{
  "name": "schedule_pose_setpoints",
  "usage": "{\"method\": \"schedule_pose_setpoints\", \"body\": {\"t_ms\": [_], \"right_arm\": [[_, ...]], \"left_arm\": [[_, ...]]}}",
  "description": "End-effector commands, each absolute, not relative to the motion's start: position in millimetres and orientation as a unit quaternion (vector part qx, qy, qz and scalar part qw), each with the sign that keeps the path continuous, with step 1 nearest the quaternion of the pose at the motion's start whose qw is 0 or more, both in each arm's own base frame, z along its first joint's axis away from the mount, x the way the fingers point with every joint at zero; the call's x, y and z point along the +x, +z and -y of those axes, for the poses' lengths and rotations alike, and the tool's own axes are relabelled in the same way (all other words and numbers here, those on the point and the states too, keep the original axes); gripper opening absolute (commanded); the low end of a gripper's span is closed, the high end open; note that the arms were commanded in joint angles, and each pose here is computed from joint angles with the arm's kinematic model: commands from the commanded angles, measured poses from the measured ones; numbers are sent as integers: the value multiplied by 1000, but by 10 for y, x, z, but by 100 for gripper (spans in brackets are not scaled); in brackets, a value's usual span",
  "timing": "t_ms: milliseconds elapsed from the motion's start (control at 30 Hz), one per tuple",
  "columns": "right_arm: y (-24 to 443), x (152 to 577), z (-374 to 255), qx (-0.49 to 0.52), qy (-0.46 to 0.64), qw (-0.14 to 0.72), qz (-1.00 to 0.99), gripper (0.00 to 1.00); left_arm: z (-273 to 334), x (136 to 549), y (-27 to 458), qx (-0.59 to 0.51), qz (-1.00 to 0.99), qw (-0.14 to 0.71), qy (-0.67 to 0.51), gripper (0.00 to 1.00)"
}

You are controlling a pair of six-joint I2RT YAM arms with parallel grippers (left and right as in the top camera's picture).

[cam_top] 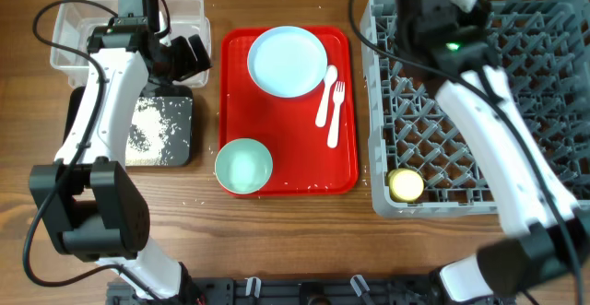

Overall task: Sort waste into correct bins and load items into the dishwasher rack
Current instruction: 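Grasp the small blue bowl with the right gripper and place it in the rack, then grasp the mint-green bowl with the right gripper and place it in the rack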

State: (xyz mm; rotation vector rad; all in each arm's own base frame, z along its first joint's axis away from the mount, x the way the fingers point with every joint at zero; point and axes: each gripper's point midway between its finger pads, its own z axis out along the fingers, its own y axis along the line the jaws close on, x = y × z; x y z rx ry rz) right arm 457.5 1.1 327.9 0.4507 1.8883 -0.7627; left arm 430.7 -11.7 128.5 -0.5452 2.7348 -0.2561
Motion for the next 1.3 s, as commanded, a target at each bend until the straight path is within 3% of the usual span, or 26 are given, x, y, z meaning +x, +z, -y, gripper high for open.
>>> {"method": "schedule_pose_setpoints", "body": {"t_ms": [0, 200, 500, 700, 767, 867, 1133, 1200, 1267], "right_arm": [[3154, 4851, 32, 89, -487, 436, -751, 4], [2506, 5492, -167, -18, -559, 388, -733, 4], [1924, 5631, 1, -36, -569, 348, -744, 4], [1654, 5691, -343, -136, -534, 333, -765, 5], [1626, 5671, -420, -148, -533, 328, -766, 11], [1610, 5649, -569, -162, -530, 331, -764, 13], [1666, 5606, -930, -168, -517, 361, -757, 74], [1795, 5614, -993, -135, -495, 399, -760, 86], [2005, 5621, -1173, -125, -449, 447, -764, 89]], "left_arm": [[90, 4324, 1417, -193, -959, 186, -89, 100], [90, 4324, 1417, -193, -959, 186, -89, 100], [90, 4324, 1417, -193, -959, 186, -89, 100], [88, 4324, 1417, -193, -959, 186, -89, 100], [88, 4324, 1417, -193, -959, 186, -89, 100], [90, 4324, 1417, -193, -959, 186, -89, 100], [88, 4324, 1417, -193, -959, 187, -89, 100], [90, 4324, 1417, -193, -959, 186, -89, 100], [88, 4324, 1417, -193, -959, 186, -89, 100]]}}
